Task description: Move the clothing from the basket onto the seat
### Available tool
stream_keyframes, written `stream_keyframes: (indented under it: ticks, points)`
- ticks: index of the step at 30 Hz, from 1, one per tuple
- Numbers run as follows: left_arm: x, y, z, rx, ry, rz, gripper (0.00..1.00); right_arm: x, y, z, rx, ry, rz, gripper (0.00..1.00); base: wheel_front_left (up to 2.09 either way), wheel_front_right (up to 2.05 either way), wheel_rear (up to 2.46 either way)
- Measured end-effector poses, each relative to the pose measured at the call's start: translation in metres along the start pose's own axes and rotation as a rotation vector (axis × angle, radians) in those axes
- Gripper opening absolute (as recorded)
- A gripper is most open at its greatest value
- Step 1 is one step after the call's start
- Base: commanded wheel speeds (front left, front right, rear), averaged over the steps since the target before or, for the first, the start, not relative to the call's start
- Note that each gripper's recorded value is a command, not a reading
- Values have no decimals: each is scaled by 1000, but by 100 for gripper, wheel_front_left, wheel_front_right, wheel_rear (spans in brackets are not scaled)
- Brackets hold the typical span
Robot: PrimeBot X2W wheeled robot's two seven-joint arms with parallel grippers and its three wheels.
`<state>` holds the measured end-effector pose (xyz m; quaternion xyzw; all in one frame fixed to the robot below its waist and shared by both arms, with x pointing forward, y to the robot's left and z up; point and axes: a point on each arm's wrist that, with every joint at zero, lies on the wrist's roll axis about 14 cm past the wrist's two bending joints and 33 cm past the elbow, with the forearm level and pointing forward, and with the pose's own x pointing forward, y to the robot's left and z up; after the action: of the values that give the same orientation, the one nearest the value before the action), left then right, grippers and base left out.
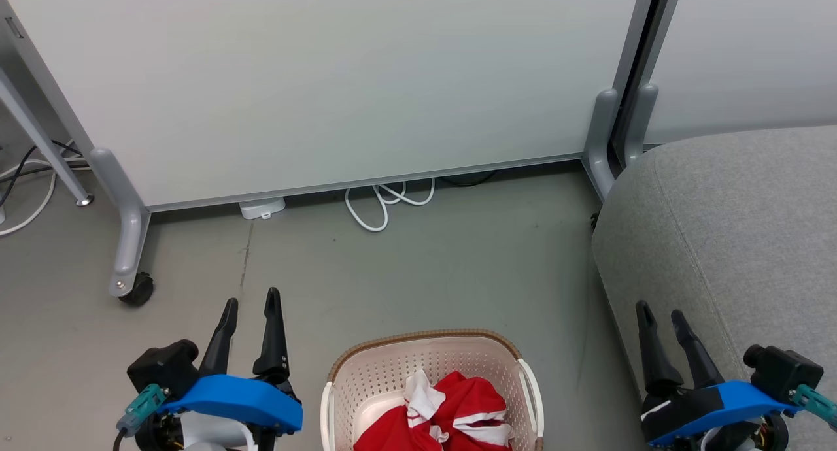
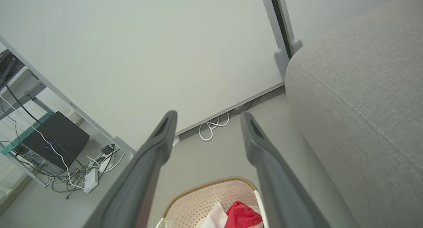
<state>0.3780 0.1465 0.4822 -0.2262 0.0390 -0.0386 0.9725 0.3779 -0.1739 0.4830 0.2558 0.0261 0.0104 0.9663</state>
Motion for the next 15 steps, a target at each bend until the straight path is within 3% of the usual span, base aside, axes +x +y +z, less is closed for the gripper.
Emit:
stream_keyframes:
  ticks: [15]
  points:
    - [1,-9,-1,134,-14,-41,100,1,4,1,-142,-9,25,100,0,0,0]
